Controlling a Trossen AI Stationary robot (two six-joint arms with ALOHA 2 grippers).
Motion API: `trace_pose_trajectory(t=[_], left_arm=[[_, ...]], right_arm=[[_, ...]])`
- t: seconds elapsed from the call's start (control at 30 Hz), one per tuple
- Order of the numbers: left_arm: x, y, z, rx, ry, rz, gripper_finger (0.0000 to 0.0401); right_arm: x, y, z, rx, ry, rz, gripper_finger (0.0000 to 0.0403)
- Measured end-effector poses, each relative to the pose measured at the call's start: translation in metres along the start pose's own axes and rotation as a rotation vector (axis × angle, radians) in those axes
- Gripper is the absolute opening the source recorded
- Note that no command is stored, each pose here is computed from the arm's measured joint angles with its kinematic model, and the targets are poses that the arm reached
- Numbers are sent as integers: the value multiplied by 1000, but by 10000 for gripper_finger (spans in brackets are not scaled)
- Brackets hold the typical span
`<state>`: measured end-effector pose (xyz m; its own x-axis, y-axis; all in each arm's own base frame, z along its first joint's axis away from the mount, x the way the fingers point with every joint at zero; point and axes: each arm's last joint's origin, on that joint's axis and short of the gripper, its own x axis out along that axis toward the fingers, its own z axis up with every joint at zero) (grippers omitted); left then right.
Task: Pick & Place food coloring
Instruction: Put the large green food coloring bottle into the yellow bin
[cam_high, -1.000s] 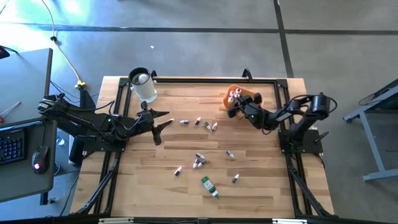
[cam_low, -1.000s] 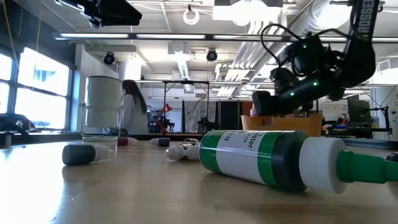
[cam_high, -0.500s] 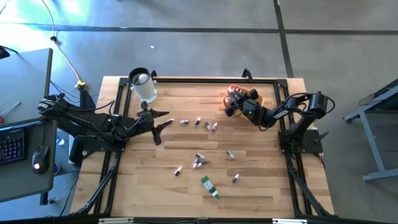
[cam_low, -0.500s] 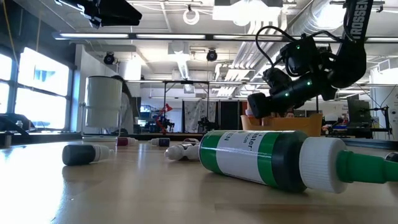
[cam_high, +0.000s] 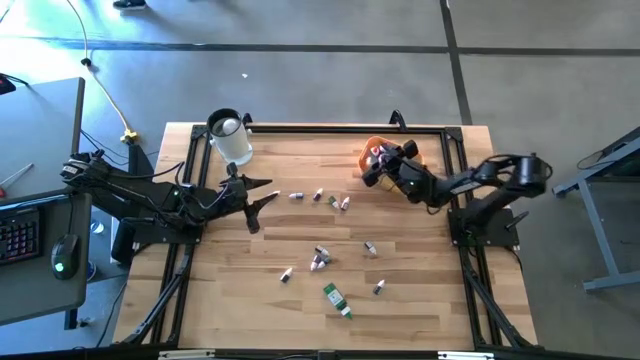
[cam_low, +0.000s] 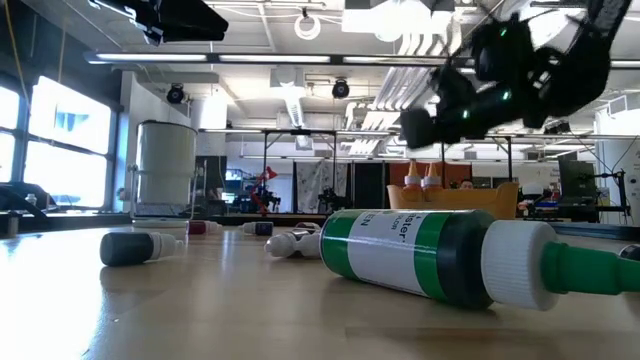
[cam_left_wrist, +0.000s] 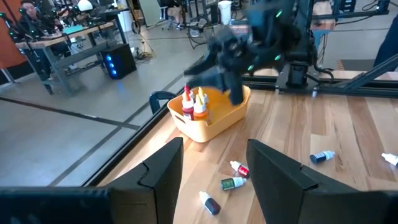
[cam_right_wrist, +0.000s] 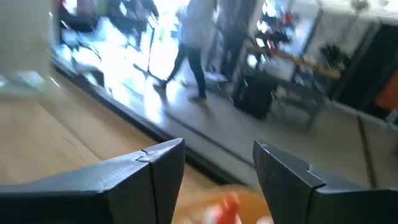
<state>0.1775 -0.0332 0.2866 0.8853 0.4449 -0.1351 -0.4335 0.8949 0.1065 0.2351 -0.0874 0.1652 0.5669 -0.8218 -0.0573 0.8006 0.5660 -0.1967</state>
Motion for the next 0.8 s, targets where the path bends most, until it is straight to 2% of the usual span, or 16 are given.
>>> trace_pose_trajectory(t=[0.1, 0.2, 0.27, 0.33, 0.5, 0.6, 0.73, 0.8], left_arm=[[0, 0, 0, 0, 0, 0, 172], [0, 0, 0, 0, 0, 0, 172], [0, 0, 0, -1, 0, 0, 172], [0, 0, 0, 0, 0, 0, 172], [0, 0, 1, -9, -9, 1, 172], [0, 0, 3, -23, -23, -1, 172], [0, 0, 3, -26, -23, -2, 172], [0, 0, 3, -31, -23, -3, 172]], right_arm=[[-20, 7, 24, 45, -86, 101, 185], [-46, 16, 42, 115, -125, 316, 185], [-64, 25, 48, 158, -88, 457, 184], [-79, 35, 51, 162, -2, 545, 181], [-109, 69, 58, 31, 213, 677, 171], [-123, 98, 65, -62, 268, 861, 167], [-140, 139, 74, -204, 252, 1148, 160], [-146, 158, 77, -253, 274, 1240, 154]])
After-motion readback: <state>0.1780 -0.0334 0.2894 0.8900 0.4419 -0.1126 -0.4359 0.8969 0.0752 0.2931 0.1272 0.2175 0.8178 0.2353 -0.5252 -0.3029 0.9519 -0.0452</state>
